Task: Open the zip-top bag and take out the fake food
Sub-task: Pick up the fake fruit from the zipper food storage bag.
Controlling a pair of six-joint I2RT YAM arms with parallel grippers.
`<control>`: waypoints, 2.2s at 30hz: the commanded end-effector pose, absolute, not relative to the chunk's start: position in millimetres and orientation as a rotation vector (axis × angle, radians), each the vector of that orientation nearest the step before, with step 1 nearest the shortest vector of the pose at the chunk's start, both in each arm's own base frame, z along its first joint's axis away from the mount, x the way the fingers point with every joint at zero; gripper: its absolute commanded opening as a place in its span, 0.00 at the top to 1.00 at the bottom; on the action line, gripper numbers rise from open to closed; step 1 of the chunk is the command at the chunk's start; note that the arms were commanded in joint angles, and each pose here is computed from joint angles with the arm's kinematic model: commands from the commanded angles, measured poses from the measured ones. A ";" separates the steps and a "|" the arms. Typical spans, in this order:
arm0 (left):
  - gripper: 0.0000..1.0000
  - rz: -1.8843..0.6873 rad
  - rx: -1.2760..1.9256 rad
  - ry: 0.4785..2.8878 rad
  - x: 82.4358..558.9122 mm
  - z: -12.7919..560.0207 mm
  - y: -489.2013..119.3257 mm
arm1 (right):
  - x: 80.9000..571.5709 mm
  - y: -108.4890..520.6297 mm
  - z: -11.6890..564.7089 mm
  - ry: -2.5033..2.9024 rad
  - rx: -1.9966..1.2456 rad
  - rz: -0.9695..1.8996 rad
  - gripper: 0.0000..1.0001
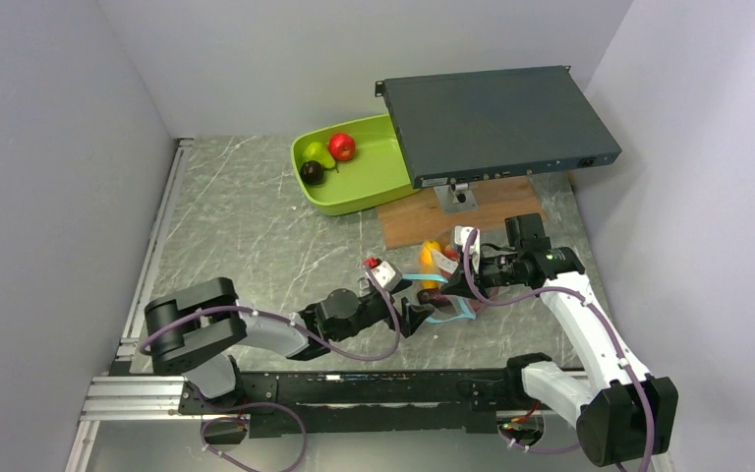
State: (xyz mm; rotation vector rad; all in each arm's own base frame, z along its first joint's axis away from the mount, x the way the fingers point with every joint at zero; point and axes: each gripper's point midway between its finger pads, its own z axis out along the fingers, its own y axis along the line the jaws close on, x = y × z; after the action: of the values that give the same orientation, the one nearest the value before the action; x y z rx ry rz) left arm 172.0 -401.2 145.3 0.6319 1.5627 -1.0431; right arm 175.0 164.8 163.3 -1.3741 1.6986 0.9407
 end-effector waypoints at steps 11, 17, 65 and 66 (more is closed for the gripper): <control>0.11 -0.907 0.610 1.497 200.0 146.6 -419.8 | 170.7 169.1 173.1 1.619 -1.393 0.962 1.00; 0.11 -0.846 0.590 1.513 210.5 141.0 -419.8 | 161.3 172.0 174.2 1.574 -1.417 1.004 0.98; 0.21 -1.051 0.455 1.552 224.0 125.9 -409.3 | 267.3 111.0 148.1 1.886 -0.947 0.456 0.74; 0.20 -1.049 0.449 1.551 225.2 125.6 -408.3 | 267.2 111.8 147.9 1.881 -0.956 0.451 0.74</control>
State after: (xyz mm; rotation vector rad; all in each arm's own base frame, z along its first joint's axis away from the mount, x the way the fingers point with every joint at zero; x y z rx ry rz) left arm 217.6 -402.9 105.7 0.5129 1.6055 -0.9955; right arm 258.9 111.0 142.2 -0.9268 1.9369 0.4985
